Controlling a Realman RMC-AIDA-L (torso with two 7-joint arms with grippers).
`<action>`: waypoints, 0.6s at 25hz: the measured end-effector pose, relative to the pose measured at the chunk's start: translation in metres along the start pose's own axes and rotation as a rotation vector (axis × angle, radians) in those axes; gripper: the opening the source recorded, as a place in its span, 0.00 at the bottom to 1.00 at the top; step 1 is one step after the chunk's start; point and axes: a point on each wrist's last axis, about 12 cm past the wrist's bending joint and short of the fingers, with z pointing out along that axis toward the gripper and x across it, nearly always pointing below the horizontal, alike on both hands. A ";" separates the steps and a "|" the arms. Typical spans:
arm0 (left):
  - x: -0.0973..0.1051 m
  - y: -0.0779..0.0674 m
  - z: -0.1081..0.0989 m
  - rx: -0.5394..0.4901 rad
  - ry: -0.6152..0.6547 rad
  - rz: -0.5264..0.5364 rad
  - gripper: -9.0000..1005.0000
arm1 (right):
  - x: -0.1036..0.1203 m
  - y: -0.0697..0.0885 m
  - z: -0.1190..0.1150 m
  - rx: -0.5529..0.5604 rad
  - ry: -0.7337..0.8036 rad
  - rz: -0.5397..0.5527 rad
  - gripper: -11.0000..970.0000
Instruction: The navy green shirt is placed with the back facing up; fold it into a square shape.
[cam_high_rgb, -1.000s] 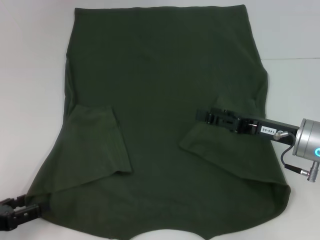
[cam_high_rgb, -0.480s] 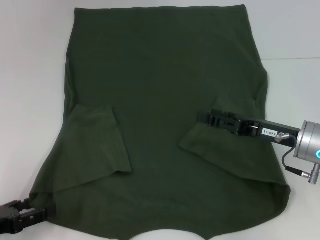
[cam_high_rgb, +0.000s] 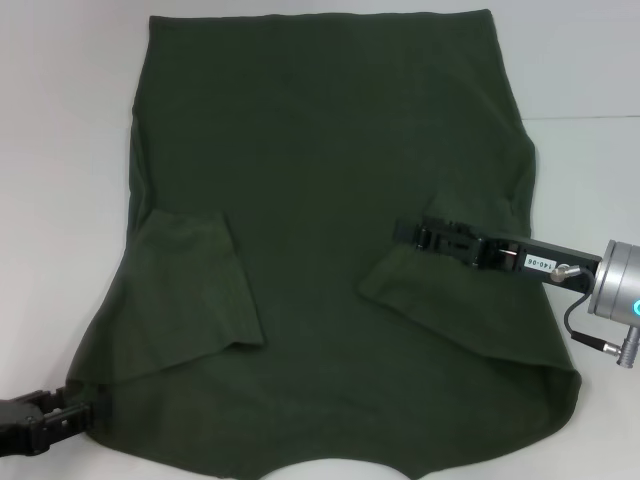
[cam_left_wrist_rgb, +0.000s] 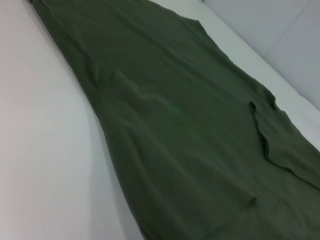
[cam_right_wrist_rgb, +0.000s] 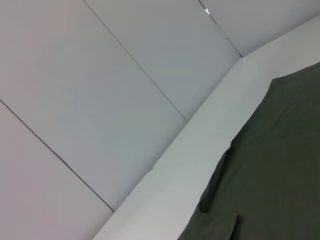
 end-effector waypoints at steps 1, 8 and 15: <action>0.000 0.000 0.000 -0.001 0.002 0.001 0.80 | 0.000 0.000 0.000 -0.001 -0.001 0.000 0.90; -0.003 0.002 0.001 -0.017 0.000 -0.012 0.56 | -0.001 0.000 0.000 -0.003 -0.003 -0.002 0.90; -0.004 0.003 0.002 -0.027 0.000 -0.016 0.25 | 0.000 0.000 0.000 -0.002 -0.003 -0.004 0.90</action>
